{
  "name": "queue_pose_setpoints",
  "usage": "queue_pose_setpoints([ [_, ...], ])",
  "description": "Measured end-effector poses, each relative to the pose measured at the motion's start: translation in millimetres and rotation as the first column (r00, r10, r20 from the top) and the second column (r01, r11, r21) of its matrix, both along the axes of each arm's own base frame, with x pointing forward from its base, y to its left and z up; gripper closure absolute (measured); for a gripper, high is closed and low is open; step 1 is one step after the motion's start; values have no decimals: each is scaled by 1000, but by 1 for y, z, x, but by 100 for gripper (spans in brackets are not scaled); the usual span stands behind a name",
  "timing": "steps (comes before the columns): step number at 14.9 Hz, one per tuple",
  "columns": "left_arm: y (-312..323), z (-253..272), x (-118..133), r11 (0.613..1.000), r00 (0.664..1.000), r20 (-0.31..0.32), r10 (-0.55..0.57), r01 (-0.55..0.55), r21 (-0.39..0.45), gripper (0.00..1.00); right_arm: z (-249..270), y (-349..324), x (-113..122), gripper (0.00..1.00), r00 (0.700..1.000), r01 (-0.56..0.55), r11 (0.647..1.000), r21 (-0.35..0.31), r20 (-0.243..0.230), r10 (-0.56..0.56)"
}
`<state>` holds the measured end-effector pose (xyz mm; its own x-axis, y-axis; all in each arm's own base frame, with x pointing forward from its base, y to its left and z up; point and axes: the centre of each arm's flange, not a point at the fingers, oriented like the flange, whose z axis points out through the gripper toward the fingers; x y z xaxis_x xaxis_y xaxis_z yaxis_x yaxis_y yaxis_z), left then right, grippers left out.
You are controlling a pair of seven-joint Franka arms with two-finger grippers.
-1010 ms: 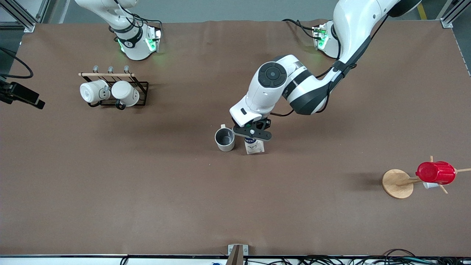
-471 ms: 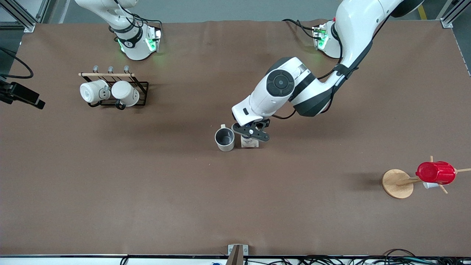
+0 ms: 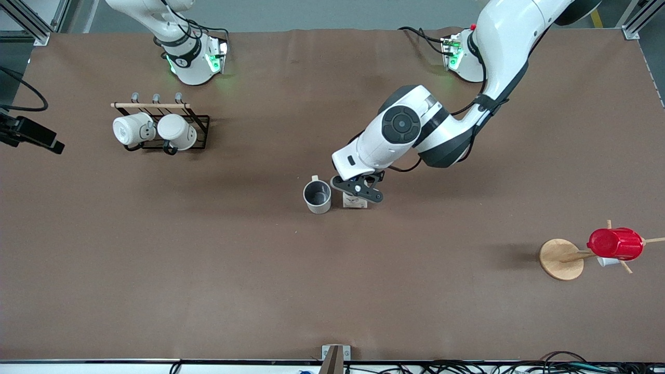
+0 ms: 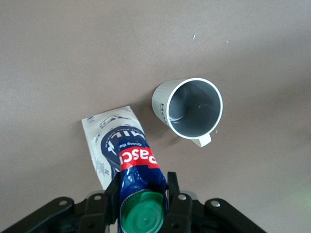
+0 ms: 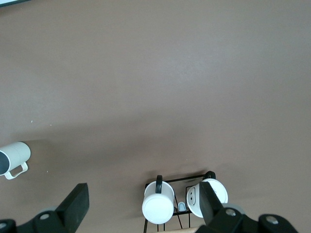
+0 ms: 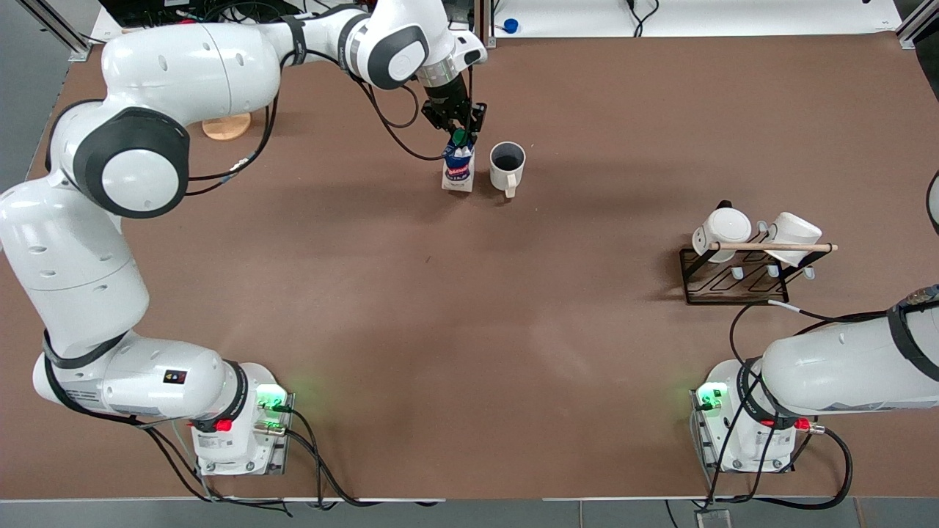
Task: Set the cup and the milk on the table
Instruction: 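Lower the milk carton beside the mug with the left gripper, then open the left gripper and release the carton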
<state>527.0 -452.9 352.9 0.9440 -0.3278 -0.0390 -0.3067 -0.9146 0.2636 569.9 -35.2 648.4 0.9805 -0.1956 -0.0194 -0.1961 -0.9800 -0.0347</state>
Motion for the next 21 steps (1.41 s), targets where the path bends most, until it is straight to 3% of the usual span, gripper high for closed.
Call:
queue_pose_setpoints([
  [10,2,-17,2,1000,998,-57,-5,3,-30,54,0,0,0,0,1000,0,1000,0,-1,0],
  [11,3,-16,3,1000,998,-57,-4,2,-31,50,0,0,0,0,1000,0,1000,0,-1,0],
  [16,5,-5,10,999,999,-38,9,-11,-44,2,0,0,0,0,1000,0,1000,0,-1,0],
  [21,26,56,29,994,993,68,101,-98,-48,0,-1,0,0,0,1000,0,1000,0,-1,0],
])
